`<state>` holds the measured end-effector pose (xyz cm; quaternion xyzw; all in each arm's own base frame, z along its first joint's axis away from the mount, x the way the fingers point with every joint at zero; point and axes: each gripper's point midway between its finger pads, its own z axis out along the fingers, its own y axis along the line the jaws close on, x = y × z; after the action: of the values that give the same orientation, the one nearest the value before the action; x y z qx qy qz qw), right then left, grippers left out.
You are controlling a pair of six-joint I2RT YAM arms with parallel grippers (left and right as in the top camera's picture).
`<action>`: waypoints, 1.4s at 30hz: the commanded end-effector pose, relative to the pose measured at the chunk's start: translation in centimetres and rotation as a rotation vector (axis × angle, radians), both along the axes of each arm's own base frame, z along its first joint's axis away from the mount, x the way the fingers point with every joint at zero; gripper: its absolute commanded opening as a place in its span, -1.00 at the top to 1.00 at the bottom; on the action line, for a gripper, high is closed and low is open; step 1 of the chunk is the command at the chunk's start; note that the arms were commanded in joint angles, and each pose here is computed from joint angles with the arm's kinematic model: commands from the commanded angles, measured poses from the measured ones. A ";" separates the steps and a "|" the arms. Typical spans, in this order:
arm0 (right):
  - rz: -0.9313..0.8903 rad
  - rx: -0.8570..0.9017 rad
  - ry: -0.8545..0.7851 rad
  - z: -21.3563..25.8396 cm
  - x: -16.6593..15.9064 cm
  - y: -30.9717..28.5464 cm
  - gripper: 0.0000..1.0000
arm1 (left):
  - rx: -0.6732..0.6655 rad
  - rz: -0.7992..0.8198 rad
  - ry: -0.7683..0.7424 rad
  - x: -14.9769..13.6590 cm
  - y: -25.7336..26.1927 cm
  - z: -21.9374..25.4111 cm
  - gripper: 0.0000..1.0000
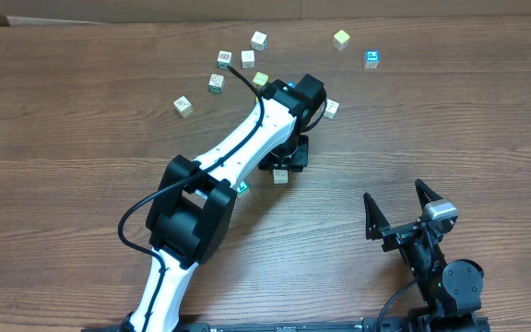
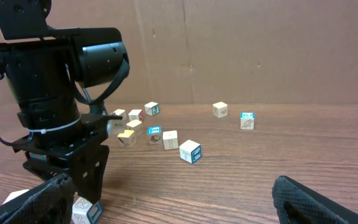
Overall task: Form a circle
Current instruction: 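Carry the E block with the left gripper toward the 7 and Y blocks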
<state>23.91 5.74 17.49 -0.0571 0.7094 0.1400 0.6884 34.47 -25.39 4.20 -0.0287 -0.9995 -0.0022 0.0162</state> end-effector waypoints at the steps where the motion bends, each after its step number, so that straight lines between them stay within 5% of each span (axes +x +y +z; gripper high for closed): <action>1: -0.006 -0.004 -0.004 -0.2 0.0 -0.1 -1.00 | 0.025 0.027 0.026 -0.8 0.0 -1.2 0.09; 12: -0.006 -0.004 -0.004 -0.2 0.0 -0.1 -1.00 | 0.026 0.048 0.025 -0.9 -0.1 -1.2 0.34; 21: -0.006 -0.004 -0.004 -0.2 0.0 -0.1 -1.00 | 0.028 0.052 0.026 -1.1 -0.2 -1.4 0.03; 42: -0.006 -0.004 -0.004 -0.2 0.0 -0.1 -1.00 | 0.051 0.075 -0.023 -0.4 -0.2 -1.4 0.02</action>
<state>23.91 5.74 17.50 -0.0573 0.7092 0.1401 0.6885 34.32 -25.79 3.65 0.0019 -0.9999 -0.0106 0.0053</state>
